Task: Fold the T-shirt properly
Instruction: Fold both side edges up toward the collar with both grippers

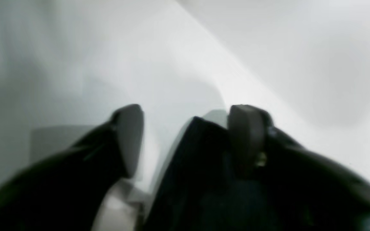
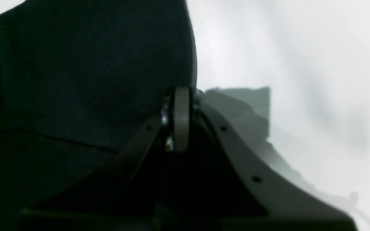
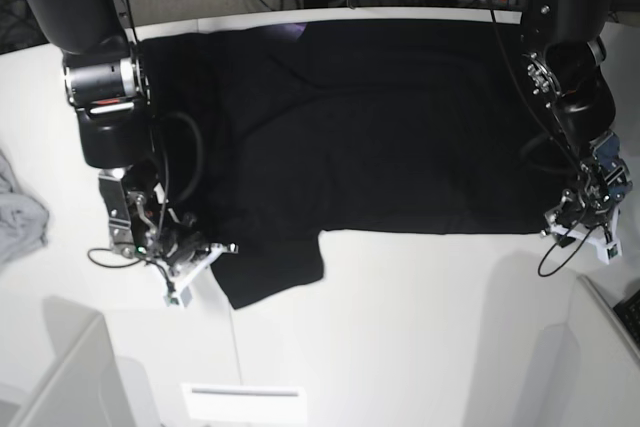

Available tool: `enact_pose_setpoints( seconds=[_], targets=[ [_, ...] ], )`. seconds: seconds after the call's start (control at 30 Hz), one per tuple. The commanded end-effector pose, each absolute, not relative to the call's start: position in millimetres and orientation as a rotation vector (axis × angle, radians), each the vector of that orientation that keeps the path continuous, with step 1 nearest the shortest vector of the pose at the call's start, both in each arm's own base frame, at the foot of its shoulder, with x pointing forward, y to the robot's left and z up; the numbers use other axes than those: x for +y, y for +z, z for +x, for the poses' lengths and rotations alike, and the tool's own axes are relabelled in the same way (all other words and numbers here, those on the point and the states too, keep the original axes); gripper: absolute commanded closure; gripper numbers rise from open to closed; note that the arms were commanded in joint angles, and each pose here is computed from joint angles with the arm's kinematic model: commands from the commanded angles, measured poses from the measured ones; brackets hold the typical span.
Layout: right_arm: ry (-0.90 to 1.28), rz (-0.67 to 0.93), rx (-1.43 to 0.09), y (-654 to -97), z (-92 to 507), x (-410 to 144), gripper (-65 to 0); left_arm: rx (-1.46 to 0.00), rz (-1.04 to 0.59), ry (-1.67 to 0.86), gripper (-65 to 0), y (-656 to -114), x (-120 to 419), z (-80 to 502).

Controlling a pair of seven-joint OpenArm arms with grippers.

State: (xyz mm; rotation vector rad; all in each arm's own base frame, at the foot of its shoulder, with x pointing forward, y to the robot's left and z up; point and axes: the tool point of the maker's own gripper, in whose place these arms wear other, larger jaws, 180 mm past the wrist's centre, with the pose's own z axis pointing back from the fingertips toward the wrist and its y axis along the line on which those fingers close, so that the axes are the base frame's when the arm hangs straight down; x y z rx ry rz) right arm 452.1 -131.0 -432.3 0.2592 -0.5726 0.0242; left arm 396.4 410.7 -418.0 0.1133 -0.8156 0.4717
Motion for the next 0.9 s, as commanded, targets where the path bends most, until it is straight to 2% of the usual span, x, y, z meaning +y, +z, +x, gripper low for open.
enact_pose_setpoints(
  seconds=[0.0, 0.1, 0.13, 0.33, 0.53, 0.73, 0.87],
  targets=[
    [0.030, 0.265, -0.638, -409, 472, -132, 0.0, -0.794, 0.120, 0.471, -29.3, -415, 415, 395],
    [0.026, 0.267, -0.640, -409, 472, -133, 0.0, -0.794, 0.121, 0.471, -5.1, -416, 416, 394],
    [0.028, 0.268, -0.640, -409, 472, -132, 0.0, -0.794, 0.120, 0.471, 0.0, -416, 415, 394],
    [0.031, 0.270, -0.653, -405, 474, -132, 0.0, -0.794, 0.111, 0.474, 0.0, -416, 414, 395],
    [0.071, 0.272, -0.806, -380, 478, -130, 0.0, -0.810, 0.169, 0.442, 0.0, -412, 425, 378],
    [0.108, 0.287, -0.862, -367, 470, -120, 0.0, -0.817, 0.233, 0.377, 0.0, -390, 423, 362],
    [0.106, 0.289, -0.855, -372, 463, -120, 0.0, -0.837, 0.144, 0.364, 0.0, -380, 407, 349]
  ],
)
